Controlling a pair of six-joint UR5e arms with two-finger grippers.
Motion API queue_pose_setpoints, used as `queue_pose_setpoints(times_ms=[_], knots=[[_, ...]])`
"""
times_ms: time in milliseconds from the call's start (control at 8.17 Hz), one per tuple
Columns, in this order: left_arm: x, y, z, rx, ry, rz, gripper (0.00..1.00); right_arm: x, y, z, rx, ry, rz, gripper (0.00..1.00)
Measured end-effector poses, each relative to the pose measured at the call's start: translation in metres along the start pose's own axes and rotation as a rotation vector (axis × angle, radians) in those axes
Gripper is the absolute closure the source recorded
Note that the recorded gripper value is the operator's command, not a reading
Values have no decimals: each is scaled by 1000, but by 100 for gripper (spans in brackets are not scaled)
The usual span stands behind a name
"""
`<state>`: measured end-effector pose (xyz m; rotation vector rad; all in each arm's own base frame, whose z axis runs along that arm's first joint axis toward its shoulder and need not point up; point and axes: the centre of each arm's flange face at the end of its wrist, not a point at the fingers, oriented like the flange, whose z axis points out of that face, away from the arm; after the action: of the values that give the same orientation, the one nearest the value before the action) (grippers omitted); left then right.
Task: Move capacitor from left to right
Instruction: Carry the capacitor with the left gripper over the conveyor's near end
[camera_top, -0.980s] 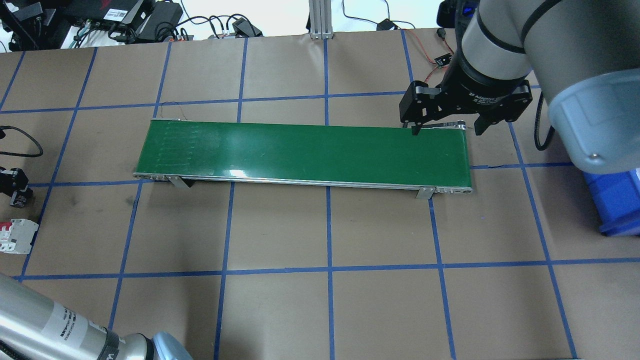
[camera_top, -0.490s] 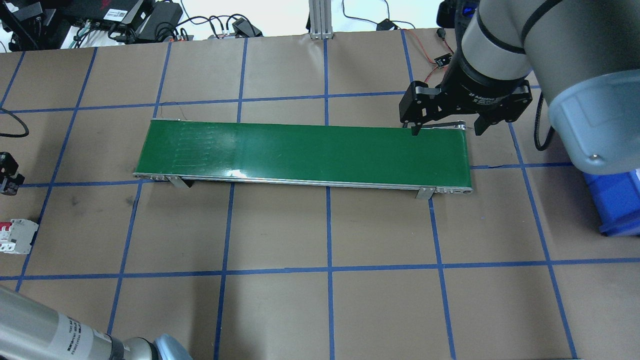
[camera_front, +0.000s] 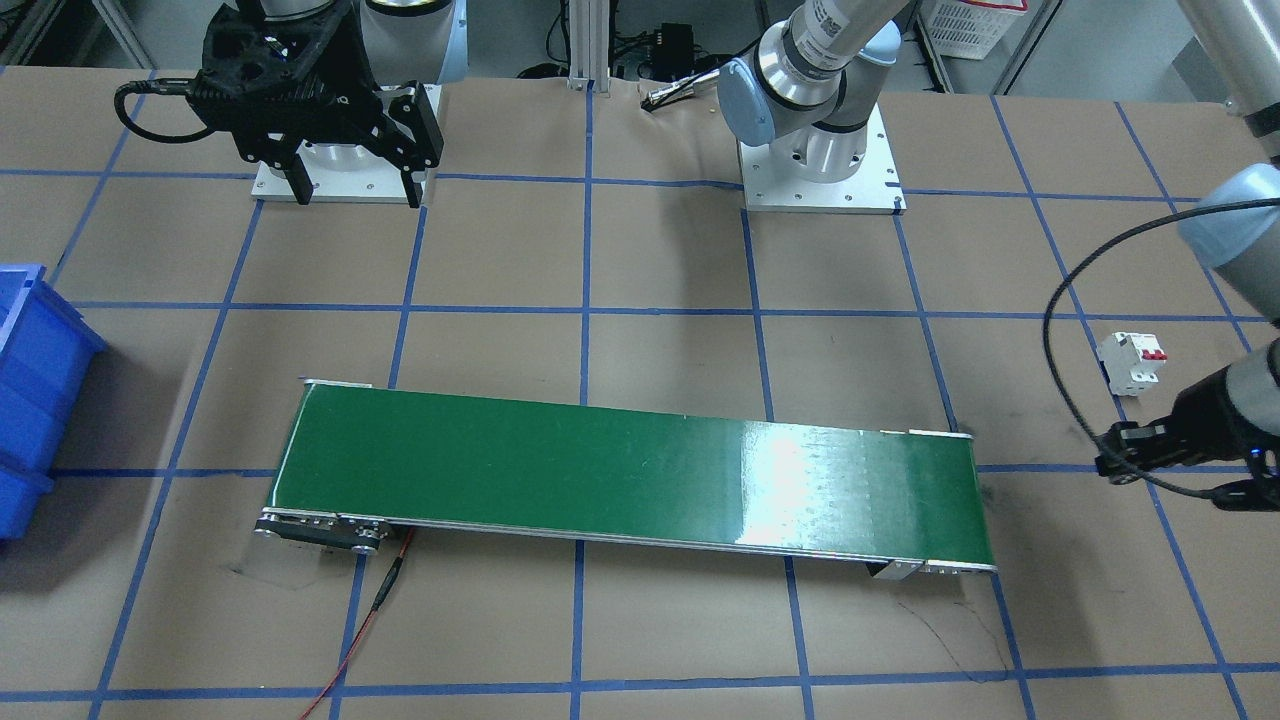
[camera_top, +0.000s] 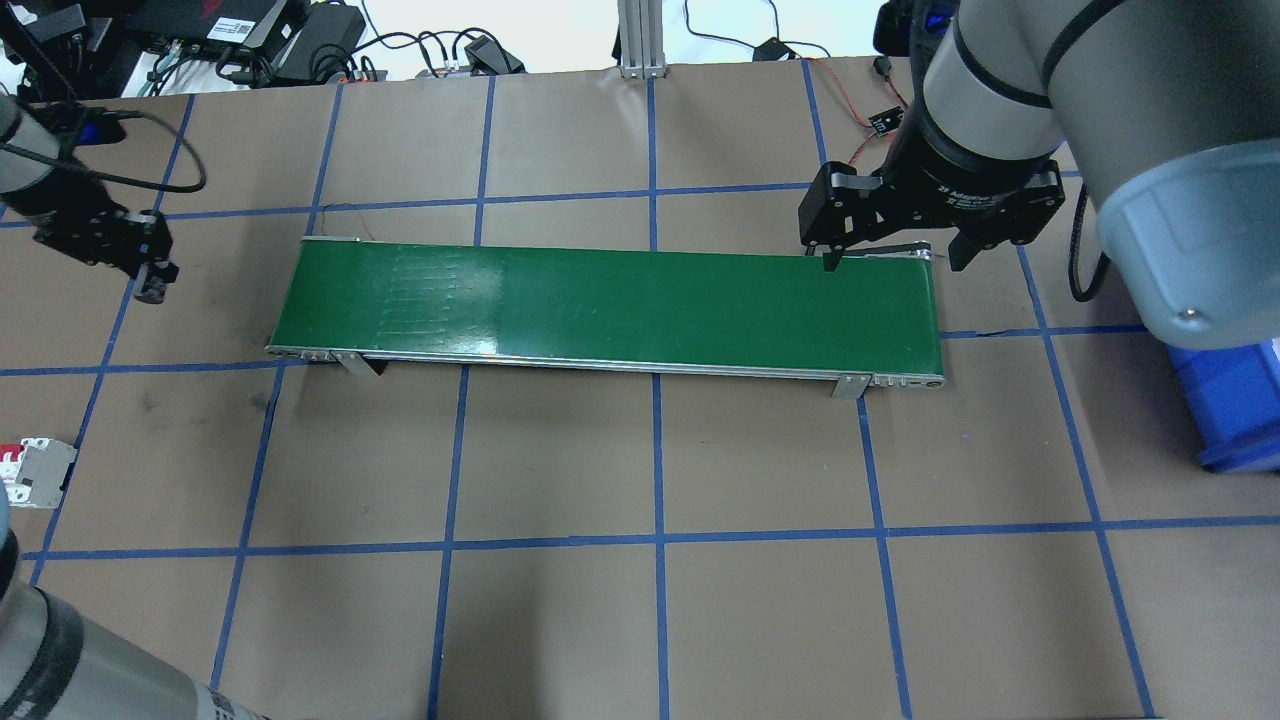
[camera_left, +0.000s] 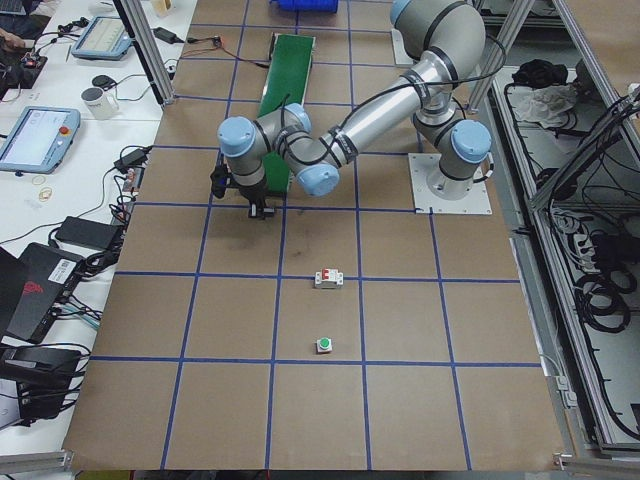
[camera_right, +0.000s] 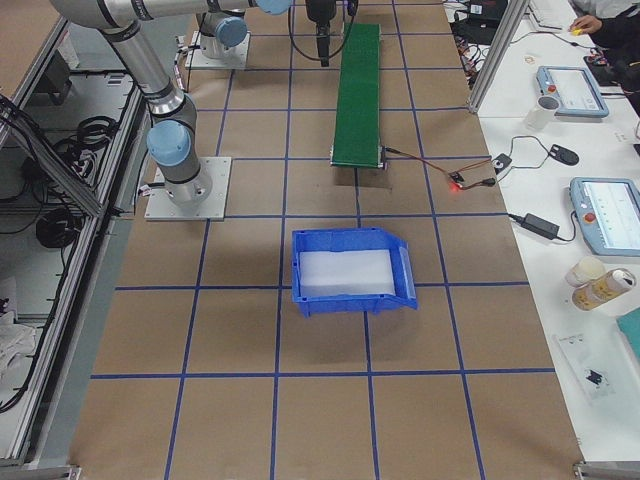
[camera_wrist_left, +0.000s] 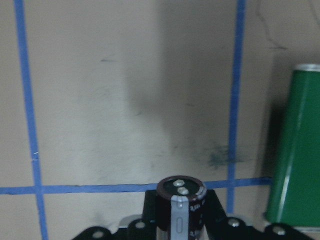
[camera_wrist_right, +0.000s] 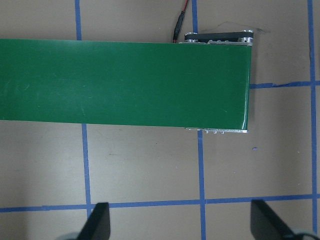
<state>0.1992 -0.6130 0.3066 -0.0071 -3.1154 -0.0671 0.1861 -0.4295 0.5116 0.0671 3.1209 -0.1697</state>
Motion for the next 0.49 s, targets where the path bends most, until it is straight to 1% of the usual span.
queue_pose_setpoints(times_ms=[245,490], knots=[[94,-21,-2,-6,-6,32,100,0,0,0,0,0,0,0],[160,-30,3,-10,-7,41,100,0,0,0,-1,0,0,0]])
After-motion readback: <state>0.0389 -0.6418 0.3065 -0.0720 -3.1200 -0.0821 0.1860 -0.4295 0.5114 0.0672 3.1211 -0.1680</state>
